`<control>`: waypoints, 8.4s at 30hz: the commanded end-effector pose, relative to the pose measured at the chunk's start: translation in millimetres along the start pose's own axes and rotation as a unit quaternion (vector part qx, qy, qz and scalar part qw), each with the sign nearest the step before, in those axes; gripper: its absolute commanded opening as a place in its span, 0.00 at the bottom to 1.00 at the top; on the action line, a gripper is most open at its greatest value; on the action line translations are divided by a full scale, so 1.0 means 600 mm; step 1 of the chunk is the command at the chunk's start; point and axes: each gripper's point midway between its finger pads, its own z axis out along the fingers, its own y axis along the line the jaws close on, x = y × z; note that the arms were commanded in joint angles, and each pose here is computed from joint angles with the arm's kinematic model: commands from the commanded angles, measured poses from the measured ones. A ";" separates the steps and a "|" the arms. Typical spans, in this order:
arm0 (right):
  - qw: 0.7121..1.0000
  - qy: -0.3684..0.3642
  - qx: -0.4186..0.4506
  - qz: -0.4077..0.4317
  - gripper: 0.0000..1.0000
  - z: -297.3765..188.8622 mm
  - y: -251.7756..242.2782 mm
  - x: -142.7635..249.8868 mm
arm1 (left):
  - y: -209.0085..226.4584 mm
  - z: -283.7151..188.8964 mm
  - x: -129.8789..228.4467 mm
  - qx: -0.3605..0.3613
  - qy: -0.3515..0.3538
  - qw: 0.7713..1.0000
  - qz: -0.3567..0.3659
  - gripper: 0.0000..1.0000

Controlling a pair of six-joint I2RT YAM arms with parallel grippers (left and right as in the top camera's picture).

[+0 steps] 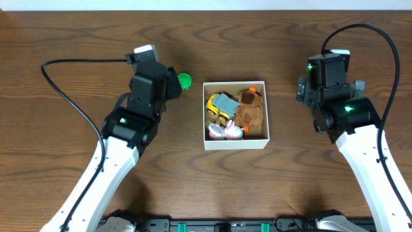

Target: Pack container

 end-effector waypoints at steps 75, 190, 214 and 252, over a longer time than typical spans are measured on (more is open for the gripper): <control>1.000 -0.007 0.010 0.013 0.99 -0.005 -0.012 -0.007 | 0.029 0.340 0.215 0.038 0.083 0.986 0.138 0.76; 1.000 -0.007 0.009 0.013 0.99 -0.005 -0.012 -0.007 | -0.208 -0.033 0.262 0.169 0.177 0.943 0.225 0.77; 1.000 -0.007 0.009 0.013 0.99 -0.005 -0.012 -0.007 | 0.082 -0.054 -0.017 -0.099 -0.009 0.992 0.084 0.98; 0.999 -0.040 0.002 0.033 0.99 -0.041 -0.030 -0.023 | 0.116 -0.057 0.013 -0.129 0.036 0.987 0.094 0.98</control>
